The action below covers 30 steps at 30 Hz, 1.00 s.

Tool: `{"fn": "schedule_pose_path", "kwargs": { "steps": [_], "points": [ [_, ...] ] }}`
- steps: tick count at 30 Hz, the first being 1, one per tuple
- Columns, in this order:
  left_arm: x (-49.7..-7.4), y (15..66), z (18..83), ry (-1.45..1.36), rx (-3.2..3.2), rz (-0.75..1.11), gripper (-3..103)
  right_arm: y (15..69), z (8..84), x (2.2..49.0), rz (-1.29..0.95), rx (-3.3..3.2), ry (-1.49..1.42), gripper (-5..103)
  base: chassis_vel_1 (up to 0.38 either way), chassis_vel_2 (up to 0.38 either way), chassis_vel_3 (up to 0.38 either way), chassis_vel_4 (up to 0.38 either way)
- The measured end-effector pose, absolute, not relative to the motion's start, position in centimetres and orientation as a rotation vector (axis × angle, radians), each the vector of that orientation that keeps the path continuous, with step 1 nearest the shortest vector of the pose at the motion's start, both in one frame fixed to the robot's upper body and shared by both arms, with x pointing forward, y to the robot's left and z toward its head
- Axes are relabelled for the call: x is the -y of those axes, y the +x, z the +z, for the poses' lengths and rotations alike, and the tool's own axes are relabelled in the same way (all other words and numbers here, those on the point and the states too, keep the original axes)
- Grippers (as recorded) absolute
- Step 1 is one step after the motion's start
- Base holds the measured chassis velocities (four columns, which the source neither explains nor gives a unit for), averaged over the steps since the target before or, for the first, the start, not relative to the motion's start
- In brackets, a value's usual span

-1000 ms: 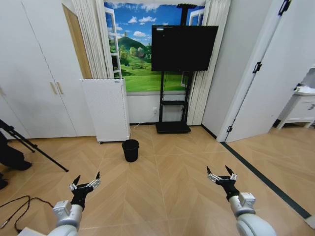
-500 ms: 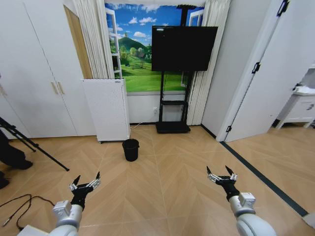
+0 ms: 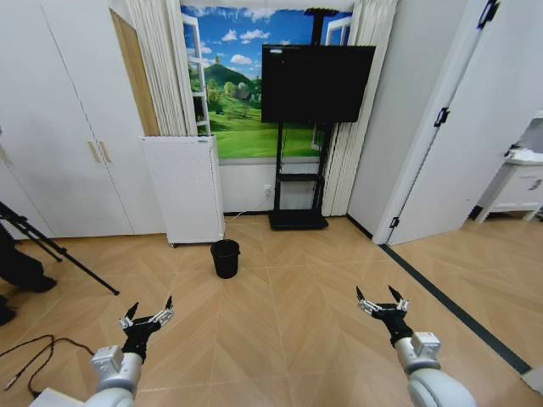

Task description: Pick up the trash bin and place the garbage on the floor into it.

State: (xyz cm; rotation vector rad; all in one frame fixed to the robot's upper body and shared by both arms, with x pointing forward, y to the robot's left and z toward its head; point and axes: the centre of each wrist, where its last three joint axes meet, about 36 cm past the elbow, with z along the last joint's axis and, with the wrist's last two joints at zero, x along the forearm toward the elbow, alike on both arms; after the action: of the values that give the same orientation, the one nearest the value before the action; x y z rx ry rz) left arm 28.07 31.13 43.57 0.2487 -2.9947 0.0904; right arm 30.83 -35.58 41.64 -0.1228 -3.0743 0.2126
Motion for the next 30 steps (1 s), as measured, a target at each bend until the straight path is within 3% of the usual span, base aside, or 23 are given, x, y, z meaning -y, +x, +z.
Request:
{"fn": "schedule_pose_path", "kwargs": {
  "steps": [13,30],
  "points": [
    [-31.12,28.07,43.57,0.247,2.995,0.091,100,30.83,41.64,35.58,0.213,3.074,-0.123,100,-0.138,-0.147,0.145,0.128],
    [-31.13,28.07,43.57,0.249,2.995,0.091,100,30.83,41.64,35.58,0.213,3.074,-0.123,100,-0.006,-0.017,0.004,0.013]
  ]
}}
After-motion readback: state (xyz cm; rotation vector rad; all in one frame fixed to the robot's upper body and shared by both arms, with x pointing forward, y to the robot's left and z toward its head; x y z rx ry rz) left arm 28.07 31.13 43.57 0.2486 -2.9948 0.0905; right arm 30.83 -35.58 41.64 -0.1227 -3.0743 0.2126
